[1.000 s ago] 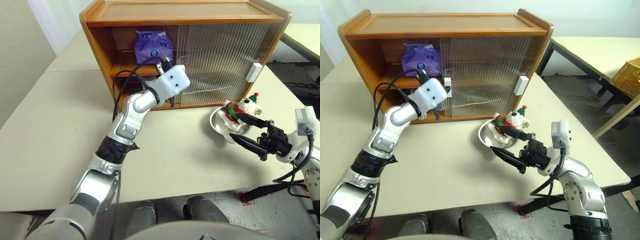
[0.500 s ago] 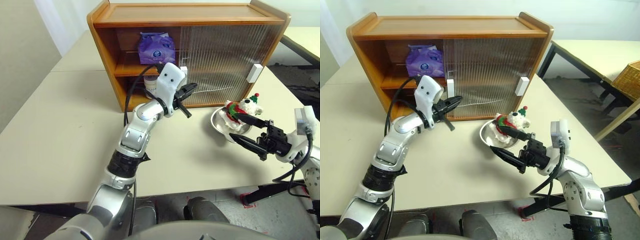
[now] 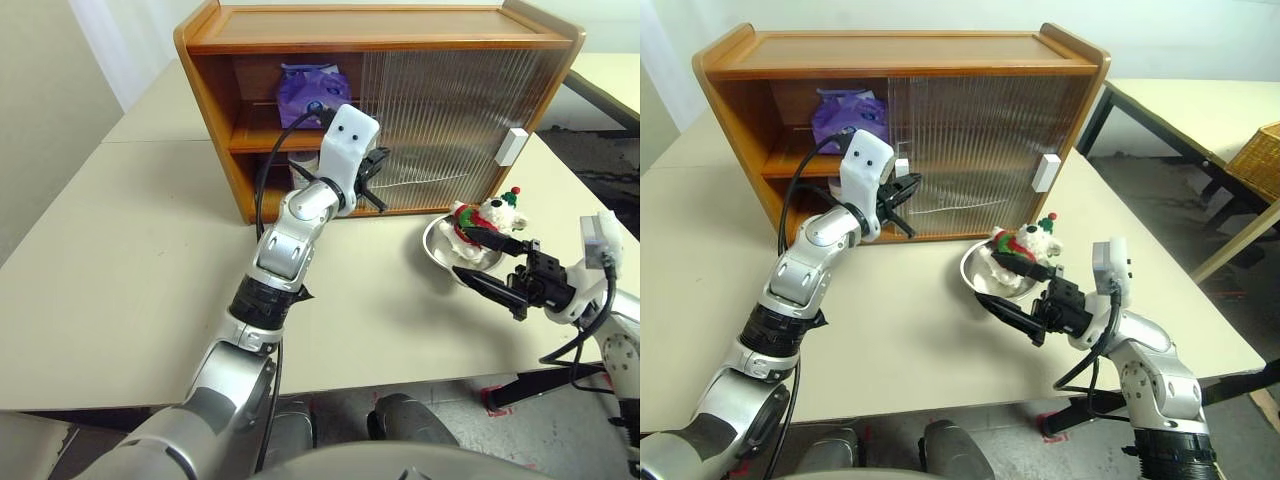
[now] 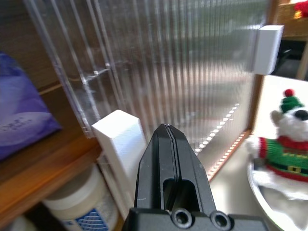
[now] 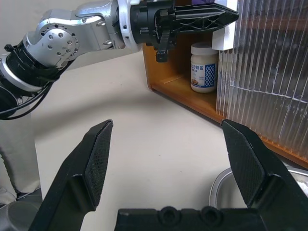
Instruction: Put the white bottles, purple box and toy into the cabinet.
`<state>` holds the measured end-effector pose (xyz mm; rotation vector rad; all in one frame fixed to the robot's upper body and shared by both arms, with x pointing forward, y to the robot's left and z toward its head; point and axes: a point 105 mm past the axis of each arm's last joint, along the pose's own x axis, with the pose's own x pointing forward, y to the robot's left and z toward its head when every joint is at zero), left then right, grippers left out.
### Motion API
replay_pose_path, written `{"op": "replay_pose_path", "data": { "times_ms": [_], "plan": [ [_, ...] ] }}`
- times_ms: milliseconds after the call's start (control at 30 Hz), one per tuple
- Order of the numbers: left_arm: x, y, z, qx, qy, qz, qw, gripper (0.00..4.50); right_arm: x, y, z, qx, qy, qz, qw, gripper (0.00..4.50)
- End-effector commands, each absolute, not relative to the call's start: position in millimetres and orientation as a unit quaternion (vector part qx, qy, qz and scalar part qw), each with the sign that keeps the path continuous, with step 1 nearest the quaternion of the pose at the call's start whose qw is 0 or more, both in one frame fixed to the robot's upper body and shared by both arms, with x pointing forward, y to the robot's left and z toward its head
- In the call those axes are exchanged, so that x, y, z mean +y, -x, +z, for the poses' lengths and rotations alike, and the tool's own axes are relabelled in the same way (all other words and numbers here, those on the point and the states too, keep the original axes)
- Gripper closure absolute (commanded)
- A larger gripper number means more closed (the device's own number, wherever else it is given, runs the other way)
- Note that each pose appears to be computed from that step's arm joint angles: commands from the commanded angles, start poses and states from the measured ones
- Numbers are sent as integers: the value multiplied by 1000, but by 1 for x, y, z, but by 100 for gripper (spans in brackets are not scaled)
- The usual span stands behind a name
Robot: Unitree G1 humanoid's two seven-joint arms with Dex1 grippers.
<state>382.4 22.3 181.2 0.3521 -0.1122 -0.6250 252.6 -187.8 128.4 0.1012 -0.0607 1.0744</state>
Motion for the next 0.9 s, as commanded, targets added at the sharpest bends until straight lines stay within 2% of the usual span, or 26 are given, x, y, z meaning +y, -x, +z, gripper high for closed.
{"op": "replay_pose_path", "data": {
  "times_ms": [33, 400, 900],
  "plan": [
    [30, -389, 183, -59, -185, -281, 940, 447, -183, -251, 127, -27, -47, 514, 856, 0],
    [60, -393, 183, -47, -190, -232, 953, 447, -185, -252, 127, -32, -48, 512, 857, 0],
    [103, -386, 182, -25, -192, -170, 966, 447, -185, -254, 129, -35, -46, 516, 855, 0]
  ]
}}
